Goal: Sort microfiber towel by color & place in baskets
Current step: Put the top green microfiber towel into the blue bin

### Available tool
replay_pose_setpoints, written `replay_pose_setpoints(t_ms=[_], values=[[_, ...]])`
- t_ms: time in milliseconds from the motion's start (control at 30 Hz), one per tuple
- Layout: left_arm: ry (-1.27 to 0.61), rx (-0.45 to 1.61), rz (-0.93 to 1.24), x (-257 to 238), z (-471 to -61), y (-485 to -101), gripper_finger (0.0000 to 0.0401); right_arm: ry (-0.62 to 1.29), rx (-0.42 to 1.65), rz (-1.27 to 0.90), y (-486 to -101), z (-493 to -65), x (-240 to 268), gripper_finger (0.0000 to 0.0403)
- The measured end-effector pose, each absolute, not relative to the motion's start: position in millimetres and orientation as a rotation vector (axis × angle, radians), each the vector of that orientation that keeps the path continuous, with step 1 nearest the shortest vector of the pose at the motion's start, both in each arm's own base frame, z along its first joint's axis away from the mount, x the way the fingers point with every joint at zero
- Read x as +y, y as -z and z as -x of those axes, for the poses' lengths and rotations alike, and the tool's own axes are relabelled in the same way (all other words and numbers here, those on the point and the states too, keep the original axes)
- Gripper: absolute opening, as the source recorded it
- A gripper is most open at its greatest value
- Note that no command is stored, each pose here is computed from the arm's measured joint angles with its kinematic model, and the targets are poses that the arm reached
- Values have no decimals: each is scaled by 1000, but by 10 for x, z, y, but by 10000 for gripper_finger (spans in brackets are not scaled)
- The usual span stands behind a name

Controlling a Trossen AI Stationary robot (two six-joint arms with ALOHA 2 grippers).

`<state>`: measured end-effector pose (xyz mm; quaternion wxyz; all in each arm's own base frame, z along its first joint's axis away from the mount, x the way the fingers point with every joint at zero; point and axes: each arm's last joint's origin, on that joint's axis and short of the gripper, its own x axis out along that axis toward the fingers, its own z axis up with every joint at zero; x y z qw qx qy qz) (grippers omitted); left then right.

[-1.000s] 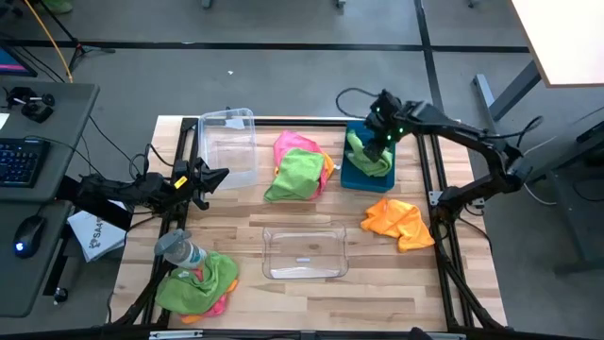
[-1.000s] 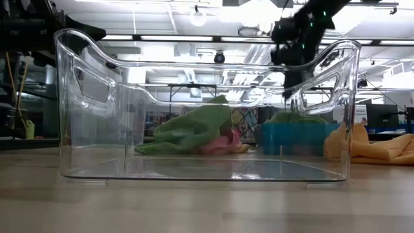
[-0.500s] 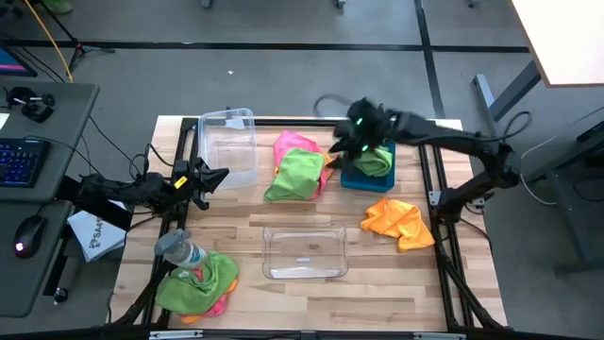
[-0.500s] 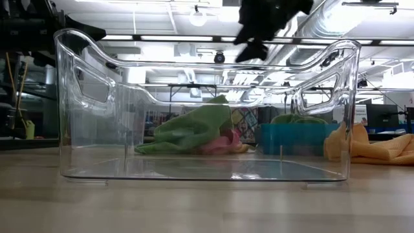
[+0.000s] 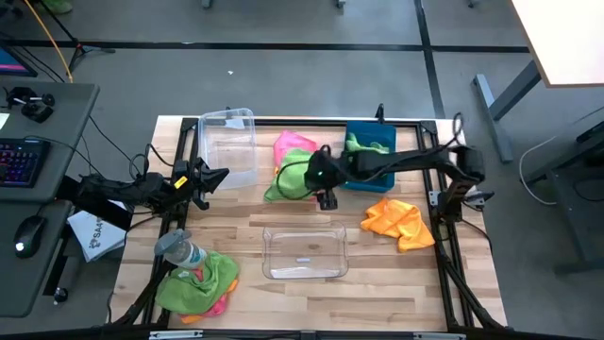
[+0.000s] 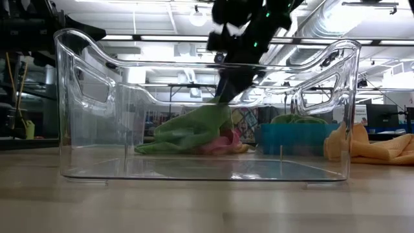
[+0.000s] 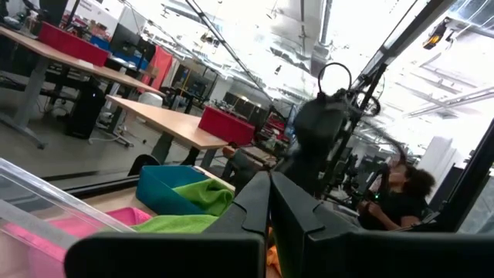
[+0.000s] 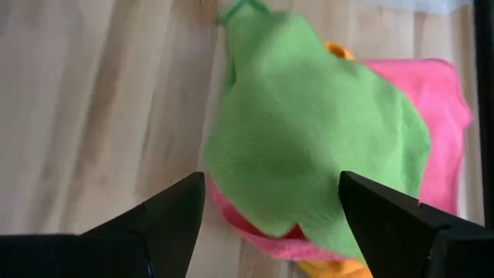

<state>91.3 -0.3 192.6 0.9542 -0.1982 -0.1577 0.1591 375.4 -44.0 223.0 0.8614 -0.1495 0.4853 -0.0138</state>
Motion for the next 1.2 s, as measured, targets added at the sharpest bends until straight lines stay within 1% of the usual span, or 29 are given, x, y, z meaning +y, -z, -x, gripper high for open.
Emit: replay_pose_setpoints(t_ms=[100,167,200,233,333,367,467,567,667,733,833,1000,1100,1200], values=[[-323,-320,403,-3,-913,-1926,0,92,1048,360,-2076,-3832,-444,290],[-323,-321,403,-3,-913,-1928,0,126,1073,388,-2009,-3851,-443,263],[-323,-320,403,-3,-913,-1926,0,132,1078,391,-2003,-3851,-443,237],[-323,-320,403,-3,-913,-1926,0,142,1078,378,-2022,-3854,-442,201],[-324,-320,403,-3,-913,-1927,0,159,1024,318,-2301,-3880,-440,53],[-323,-320,403,-3,-913,-1926,0,168,989,308,-2462,-3883,-448,28],[-323,-320,403,-3,-913,-1926,0,221,843,300,-3097,-3836,-517,28],[-323,-320,403,-3,-913,-1926,0,297,726,284,-3699,-3633,-690,7],[-323,-320,403,-3,-913,-1926,0,439,682,252,-4109,-3302,-867,9],[-323,-321,403,-3,-913,-1927,0,536,734,243,-4224,-3026,-966,4],[-324,-321,403,-2,-913,-1926,0,661,841,184,-4195,-2627,-1058,4],[-323,-320,403,-3,-913,-1926,0,765,911,99,-3911,-2087,-1048,2],[-323,-320,403,-3,-913,-1926,0,815,918,47,-3646,-1923,-1050,1],[-324,-320,403,-3,-913,-1926,0,807,860,-4,-3391,-1923,-1065,1]])
